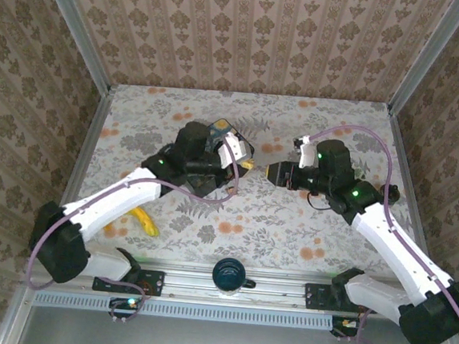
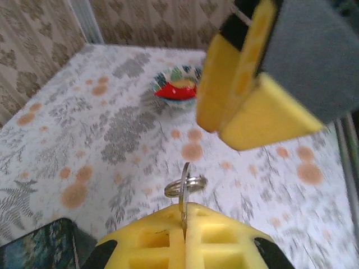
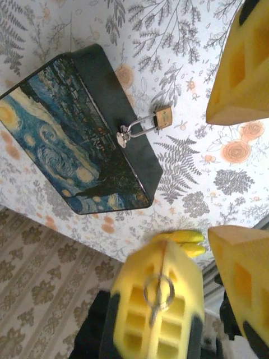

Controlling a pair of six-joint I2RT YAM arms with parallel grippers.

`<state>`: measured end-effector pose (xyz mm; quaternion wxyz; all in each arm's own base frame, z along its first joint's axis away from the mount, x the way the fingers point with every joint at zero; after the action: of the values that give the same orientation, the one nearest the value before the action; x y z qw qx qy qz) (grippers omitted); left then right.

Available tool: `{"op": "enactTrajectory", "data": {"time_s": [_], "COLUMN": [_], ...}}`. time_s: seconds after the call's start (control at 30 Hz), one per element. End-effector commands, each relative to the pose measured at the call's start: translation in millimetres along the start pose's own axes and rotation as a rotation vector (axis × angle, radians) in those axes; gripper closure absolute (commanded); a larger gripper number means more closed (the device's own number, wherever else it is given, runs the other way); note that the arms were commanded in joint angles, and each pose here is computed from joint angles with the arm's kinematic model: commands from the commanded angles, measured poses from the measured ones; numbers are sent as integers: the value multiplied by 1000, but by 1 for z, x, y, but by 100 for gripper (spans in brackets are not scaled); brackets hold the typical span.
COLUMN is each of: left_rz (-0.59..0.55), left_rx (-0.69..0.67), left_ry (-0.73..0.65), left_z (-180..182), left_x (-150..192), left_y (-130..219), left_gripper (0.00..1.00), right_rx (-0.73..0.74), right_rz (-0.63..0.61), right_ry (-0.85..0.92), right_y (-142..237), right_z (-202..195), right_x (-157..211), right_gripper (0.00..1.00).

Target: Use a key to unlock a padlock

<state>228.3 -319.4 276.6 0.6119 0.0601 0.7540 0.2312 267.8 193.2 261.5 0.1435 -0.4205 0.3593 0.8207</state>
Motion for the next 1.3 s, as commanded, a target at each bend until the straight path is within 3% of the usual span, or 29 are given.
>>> {"op": "enactTrajectory", "data": {"time_s": [0.0, 0.17, 0.2, 0.27, 0.33, 0.37, 0.73, 1.27], "left_rz": [437, 569, 598, 627, 643, 649, 637, 635], "left_rx": [99, 158, 169, 175, 178, 178, 218, 248], "left_ry": [31, -22, -25, -32, -39, -41, -51, -55], "left_z": [-34, -46, -46, -45, -43, -42, -44, -47], "left_x": [73, 65, 64, 60, 57, 56, 47, 49], "left_y": [36, 56, 58, 61, 59, 58, 55, 52], "left_gripper": [100, 100, 100, 100, 100, 100, 100, 100], "right_rx": [-49, -182, -210, -265, -334, -351, -474, -562], "right_rz": [-106, -267, -278, -281, -264, -252, -168, -191], "right_ry": [147, 261, 284, 330, 376, 395, 522, 510], "right_y": [1, 5, 7, 8, 6, 4, -8, -19], "right_z": [9, 29, 35, 47, 62, 68, 103, 118], "right_x": [-14, -20, -20, -18, -13, -10, 18, 1], "right_gripper": [39, 28, 22, 27, 54, 62, 66, 70]}}
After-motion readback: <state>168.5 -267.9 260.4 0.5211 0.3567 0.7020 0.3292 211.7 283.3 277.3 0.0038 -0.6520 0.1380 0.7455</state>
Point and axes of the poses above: each hand's point on the last joint's axis, 136 mm out from that joint toward the fingers, its own y axis back along the fingers, its own z axis along the line the jaws close on, x = y × z, the point moved 2 cm from there along y, back along the fingers, and after that the axes turned 15 degrees about y, right-handed, at the moved point
